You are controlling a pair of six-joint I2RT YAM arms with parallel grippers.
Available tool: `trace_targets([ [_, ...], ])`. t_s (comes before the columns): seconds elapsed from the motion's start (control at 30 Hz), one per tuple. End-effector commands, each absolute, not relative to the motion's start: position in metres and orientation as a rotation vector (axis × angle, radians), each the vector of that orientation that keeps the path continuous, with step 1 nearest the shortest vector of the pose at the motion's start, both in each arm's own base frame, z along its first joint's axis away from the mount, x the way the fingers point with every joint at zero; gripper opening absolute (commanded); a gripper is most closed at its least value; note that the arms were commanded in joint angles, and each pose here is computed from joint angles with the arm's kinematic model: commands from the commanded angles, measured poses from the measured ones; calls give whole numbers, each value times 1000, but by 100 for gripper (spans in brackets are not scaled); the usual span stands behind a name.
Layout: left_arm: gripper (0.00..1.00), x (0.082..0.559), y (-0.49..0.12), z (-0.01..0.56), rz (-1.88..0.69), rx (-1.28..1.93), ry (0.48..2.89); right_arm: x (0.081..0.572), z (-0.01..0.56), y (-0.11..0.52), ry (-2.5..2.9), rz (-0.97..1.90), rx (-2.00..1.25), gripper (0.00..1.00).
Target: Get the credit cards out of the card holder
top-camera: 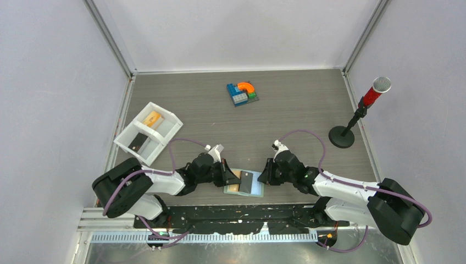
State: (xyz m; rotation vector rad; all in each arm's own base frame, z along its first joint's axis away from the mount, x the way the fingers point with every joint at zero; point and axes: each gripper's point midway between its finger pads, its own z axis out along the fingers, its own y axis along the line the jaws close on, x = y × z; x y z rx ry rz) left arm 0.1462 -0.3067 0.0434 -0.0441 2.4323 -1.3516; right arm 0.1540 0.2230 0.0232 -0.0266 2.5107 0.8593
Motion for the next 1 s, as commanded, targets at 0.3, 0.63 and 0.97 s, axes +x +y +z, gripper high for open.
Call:
trace_targets([
  [0.3,3,153,-295,57,-1255,-5,2428,165,16,211,2536,740,-54,19],
  [0.63,4,151,-300,64,-1304,2,2419,164,25,216,2512,794,-51,19],
  [0.97,0,153,-301,67,-1298,-4,2419,169,48,229,2471,872,-70,20],
])
